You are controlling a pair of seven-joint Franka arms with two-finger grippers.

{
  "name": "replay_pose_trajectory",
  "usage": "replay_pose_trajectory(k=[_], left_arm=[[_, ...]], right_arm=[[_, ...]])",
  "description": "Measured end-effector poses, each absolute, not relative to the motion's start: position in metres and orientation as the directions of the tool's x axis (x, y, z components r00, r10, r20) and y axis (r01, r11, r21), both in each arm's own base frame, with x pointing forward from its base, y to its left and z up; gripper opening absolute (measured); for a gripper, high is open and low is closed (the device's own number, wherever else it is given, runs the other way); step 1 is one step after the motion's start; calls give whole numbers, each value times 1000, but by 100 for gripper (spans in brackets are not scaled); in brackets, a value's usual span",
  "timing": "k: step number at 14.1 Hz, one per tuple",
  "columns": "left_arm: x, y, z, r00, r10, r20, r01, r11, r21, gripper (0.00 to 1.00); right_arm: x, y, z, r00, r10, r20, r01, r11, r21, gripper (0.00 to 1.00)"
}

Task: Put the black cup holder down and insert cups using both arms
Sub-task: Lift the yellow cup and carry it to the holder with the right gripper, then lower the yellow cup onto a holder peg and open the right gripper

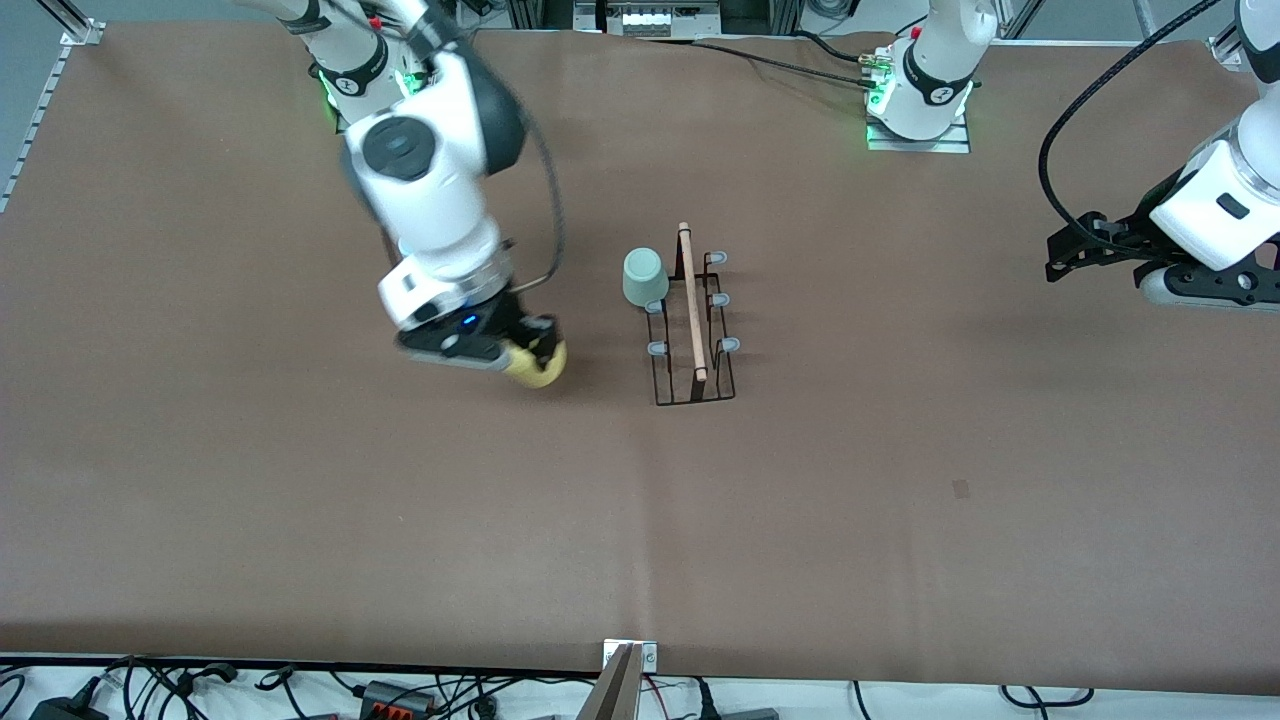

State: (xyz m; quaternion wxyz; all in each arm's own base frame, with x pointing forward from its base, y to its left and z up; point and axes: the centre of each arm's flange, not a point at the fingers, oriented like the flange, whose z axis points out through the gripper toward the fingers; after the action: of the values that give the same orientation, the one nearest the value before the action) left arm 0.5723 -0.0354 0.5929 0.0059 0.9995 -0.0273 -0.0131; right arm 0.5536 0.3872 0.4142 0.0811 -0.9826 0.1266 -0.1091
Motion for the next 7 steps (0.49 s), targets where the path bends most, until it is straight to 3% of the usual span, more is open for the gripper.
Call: replay_pose_trajectory(k=[4, 7], left_arm=[[572, -35, 593, 998, -53, -26, -53, -999, 12, 100], [572, -34, 593, 998, -52, -26, -52, -999, 12, 100]], right_arm=[[511, 442, 415, 926, -348, 147, -316, -926, -205, 67], [501, 460, 423, 922, -358, 148, -322, -920, -225, 67]])
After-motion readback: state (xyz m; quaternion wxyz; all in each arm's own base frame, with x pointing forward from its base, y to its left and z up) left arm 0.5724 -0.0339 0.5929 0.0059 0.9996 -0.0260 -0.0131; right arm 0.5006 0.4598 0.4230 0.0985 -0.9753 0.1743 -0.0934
